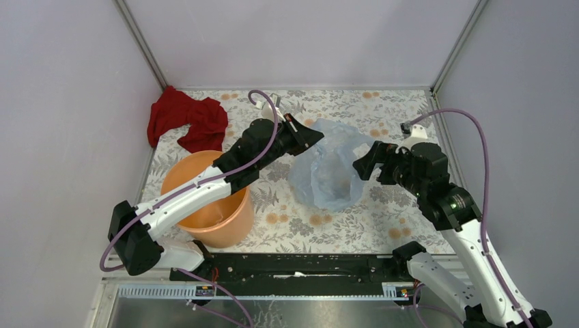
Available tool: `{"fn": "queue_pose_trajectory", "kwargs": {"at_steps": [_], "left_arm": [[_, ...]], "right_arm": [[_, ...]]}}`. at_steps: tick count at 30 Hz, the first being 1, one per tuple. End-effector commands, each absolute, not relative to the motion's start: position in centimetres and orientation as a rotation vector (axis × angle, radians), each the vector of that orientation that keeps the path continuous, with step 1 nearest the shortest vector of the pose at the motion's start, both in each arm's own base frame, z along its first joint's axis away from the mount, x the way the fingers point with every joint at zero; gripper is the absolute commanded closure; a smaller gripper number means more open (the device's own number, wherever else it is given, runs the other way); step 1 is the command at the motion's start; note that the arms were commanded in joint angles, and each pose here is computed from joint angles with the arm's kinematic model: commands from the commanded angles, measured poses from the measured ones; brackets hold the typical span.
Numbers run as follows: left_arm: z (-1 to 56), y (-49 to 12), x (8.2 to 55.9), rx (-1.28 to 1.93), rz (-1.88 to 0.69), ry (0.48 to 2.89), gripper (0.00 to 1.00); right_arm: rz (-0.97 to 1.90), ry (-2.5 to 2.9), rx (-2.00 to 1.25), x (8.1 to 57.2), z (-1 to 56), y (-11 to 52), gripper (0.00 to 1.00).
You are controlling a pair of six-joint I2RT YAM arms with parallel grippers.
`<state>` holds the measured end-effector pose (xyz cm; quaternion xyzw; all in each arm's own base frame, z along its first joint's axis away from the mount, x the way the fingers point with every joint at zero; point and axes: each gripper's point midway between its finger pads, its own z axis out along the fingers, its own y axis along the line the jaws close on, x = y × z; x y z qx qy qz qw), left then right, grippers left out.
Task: Put the trash bags into the trash bin
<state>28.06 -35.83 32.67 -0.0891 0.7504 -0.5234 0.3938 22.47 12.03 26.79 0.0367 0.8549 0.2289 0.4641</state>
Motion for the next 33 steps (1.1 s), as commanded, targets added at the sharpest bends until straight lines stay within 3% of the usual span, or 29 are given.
{"fn": "queue_pose_trajectory", "kwargs": {"at_steps": [1, 7, 15, 20, 24, 28, 31, 33], "left_arm": [[34.2, -35.8, 28.3, -0.255, -1.358, 1.856, 1.00], [34.0, -36.7, 28.1, -0.258, -1.403, 1.876, 1.00], [33.9, -37.2, 28.4, -0.261, -1.401, 1.897, 1.00], [33.9, -37.1, 28.4, -0.273, -1.399, 1.901, 1.00], [33.8, -37.2, 28.3, -0.276, -1.410, 1.908, 1.00], [33.9, -37.0, 28.3, -0.267, -1.396, 1.909, 1.00], [34.3, -36.5, 28.2, -0.237, -1.359, 1.902, 1.00], [34.7, -36.1, 27.9, -0.197, -1.341, 1.888, 0.77]], "right_arm": [[0.845, 2.027, -0.191, 21.0, 27.5, 16.8, 0.00], [1.068, 1.854, -0.266, 22.0, 29.3, 20.3, 0.00], [0.834, 1.871, -0.396, 24.3, 29.4, 23.4, 0.00], [0.631, 1.868, -0.289, 26.2, 28.7, 23.8, 0.01], [0.494, 1.862, -0.265, 27.5, 27.3, 24.3, 0.08], [0.445, 1.847, -0.276, 27.5, 27.2, 25.5, 0.28], [0.424, 1.856, -0.223, 27.8, 26.9, 25.2, 0.76], [0.409, 1.862, -0.203, 27.9, 26.6, 24.9, 0.88]]}}
